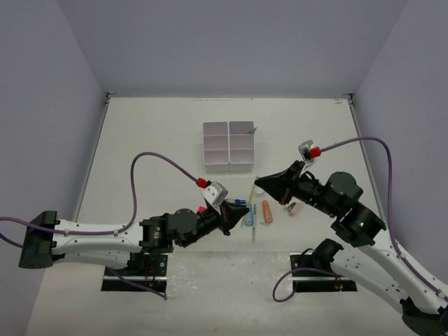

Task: Sort the stationery into containers
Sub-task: Close the pen cap on the pen.

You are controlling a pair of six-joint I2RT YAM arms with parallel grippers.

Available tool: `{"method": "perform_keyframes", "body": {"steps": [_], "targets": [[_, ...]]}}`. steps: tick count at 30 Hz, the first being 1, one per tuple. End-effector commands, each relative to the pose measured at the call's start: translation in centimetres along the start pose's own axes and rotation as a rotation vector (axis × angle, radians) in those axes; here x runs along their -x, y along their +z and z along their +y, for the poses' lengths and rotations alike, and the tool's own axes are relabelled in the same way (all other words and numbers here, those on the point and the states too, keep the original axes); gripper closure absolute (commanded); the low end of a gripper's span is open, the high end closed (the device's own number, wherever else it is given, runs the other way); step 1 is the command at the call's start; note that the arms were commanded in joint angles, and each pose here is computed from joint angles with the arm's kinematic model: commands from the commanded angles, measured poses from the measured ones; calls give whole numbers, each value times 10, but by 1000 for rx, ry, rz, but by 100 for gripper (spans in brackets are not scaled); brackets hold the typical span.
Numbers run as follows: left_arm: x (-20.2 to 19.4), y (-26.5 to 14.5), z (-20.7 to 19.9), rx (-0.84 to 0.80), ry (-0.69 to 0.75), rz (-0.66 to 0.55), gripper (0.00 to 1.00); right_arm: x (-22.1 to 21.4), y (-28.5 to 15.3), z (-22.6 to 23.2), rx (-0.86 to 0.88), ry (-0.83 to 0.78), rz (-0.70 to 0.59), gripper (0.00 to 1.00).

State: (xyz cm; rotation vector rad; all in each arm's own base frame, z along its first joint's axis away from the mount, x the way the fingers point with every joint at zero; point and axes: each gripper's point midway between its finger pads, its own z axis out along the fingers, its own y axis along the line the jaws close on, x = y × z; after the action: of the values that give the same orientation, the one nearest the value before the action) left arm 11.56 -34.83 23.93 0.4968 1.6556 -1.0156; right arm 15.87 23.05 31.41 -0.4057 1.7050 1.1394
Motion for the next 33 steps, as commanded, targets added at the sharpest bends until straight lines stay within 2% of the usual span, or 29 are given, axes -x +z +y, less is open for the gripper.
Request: {"method": "perform_keyframes", "body": {"steps": [1,8,17,33], "targets": [[30,5,-9,-9,-20,-80,100,15,-5,12,17,15,-28,100],[22,7,-11,-21,-21,-59,100,25,-7,12,4,24,-63,100],[21,8,-13,-29,-22,-55,100,18,-4,19,51,22,-26,100],[22,6,-13,-33,-21,-54,100,9,-2,3,-5,-7,-20,100]]}}
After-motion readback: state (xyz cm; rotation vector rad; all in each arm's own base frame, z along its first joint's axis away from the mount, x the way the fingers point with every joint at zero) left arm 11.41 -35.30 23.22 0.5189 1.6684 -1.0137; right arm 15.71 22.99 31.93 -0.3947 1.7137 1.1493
